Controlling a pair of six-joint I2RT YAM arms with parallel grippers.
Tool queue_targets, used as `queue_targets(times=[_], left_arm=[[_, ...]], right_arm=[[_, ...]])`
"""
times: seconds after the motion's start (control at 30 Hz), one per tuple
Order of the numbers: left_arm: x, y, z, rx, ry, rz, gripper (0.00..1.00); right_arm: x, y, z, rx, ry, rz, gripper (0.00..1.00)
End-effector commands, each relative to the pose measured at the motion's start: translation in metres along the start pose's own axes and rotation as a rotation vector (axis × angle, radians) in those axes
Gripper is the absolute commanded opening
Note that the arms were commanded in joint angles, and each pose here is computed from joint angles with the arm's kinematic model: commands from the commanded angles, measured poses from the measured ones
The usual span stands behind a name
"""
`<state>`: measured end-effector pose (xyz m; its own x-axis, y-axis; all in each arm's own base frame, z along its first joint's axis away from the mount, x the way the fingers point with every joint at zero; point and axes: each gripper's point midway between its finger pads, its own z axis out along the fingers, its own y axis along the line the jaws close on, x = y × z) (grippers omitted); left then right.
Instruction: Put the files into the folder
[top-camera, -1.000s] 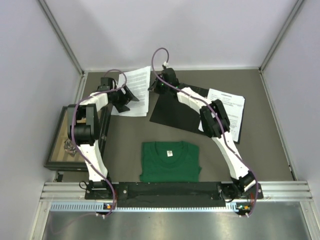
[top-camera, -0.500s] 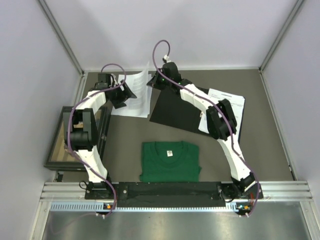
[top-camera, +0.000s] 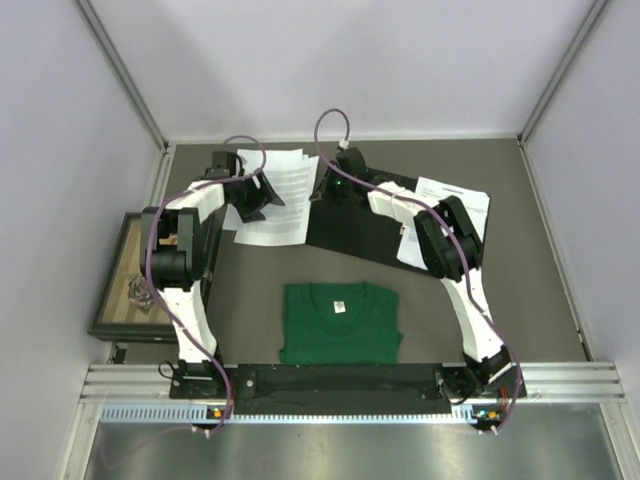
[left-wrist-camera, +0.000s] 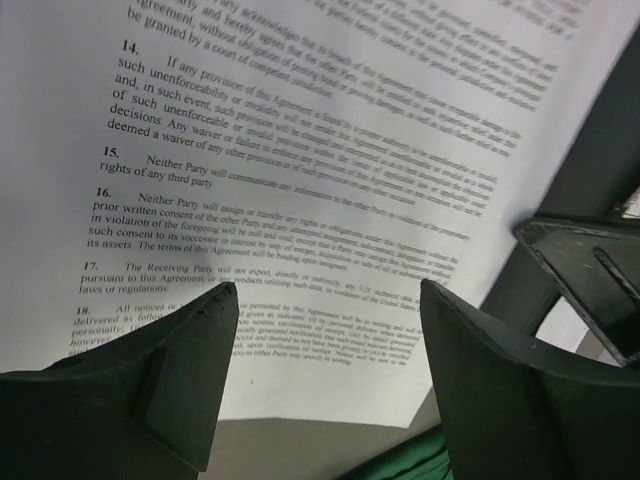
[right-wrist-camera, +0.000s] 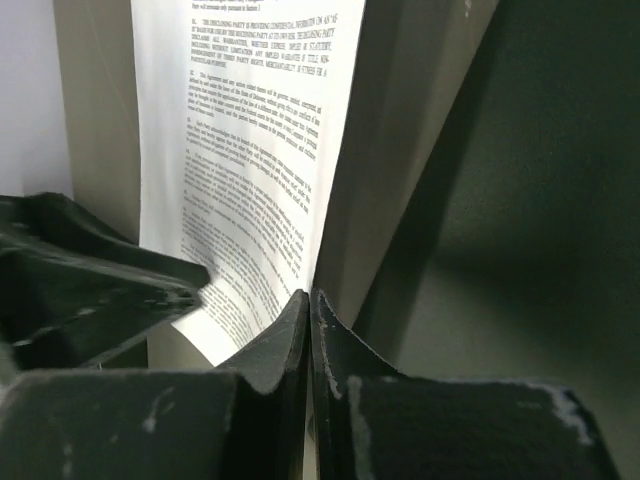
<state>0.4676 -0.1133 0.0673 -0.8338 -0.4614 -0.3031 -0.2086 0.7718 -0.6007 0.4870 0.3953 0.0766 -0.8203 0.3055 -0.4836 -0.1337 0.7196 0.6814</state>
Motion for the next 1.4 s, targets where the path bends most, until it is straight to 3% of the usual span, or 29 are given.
queue_targets(times=[0.0, 0.2, 0.67, 0.8, 0.9, 0.97, 1.0, 1.03, 1.13, 1.23, 1.27, 1.37], left_arm=[[0.015, 0.015, 0.017, -0.019, 0.045, -0.049, 0.77], [0.034, 0.021, 0.031, -0.009, 0.118, -0.087, 0.72], [0.037, 0.018, 0.034, 0.003, 0.136, -0.086, 0.72], [0.038, 0.016, 0.035, 0.006, 0.136, -0.080, 0.72], [0.036, 0.012, 0.031, 0.010, 0.125, -0.060, 0.73], [0.031, 0.005, 0.026, 0.020, 0.105, -0.036, 0.75], [0.029, 0.002, 0.024, 0.022, 0.094, -0.013, 0.76], [0.026, -0.002, 0.020, 0.024, 0.079, 0.004, 0.78], [0.009, -0.019, 0.000, 0.018, -0.008, 0.090, 0.81], [-0.007, -0.048, -0.027, 0.061, -0.085, 0.143, 0.84], [-0.011, -0.063, -0.039, 0.099, -0.101, 0.153, 0.84], [-0.016, -0.094, -0.057, 0.169, -0.127, 0.154, 0.84]], right_arm=[[-0.022, 0.036, -0.018, -0.127, -0.060, 0.009, 0.00], [-0.019, 0.031, -0.009, -0.153, -0.061, 0.056, 0.00], [-0.001, 0.004, 0.010, -0.115, -0.017, 0.065, 0.31], [0.001, 0.004, 0.013, -0.128, -0.010, 0.049, 0.33], [-0.001, 0.005, 0.015, -0.128, -0.009, 0.037, 0.31], [-0.002, 0.008, 0.017, -0.134, -0.008, 0.022, 0.22], [-0.004, 0.011, 0.016, -0.139, -0.014, 0.007, 0.16], [-0.006, 0.014, 0.015, -0.143, -0.017, -0.001, 0.00], [-0.018, 0.025, -0.001, -0.122, -0.033, -0.038, 0.00], [-0.035, 0.036, -0.042, -0.061, -0.059, -0.121, 0.00], [-0.052, 0.057, -0.073, -0.082, -0.100, -0.154, 0.00], [-0.052, 0.024, -0.115, -0.010, -0.027, -0.140, 0.00]])
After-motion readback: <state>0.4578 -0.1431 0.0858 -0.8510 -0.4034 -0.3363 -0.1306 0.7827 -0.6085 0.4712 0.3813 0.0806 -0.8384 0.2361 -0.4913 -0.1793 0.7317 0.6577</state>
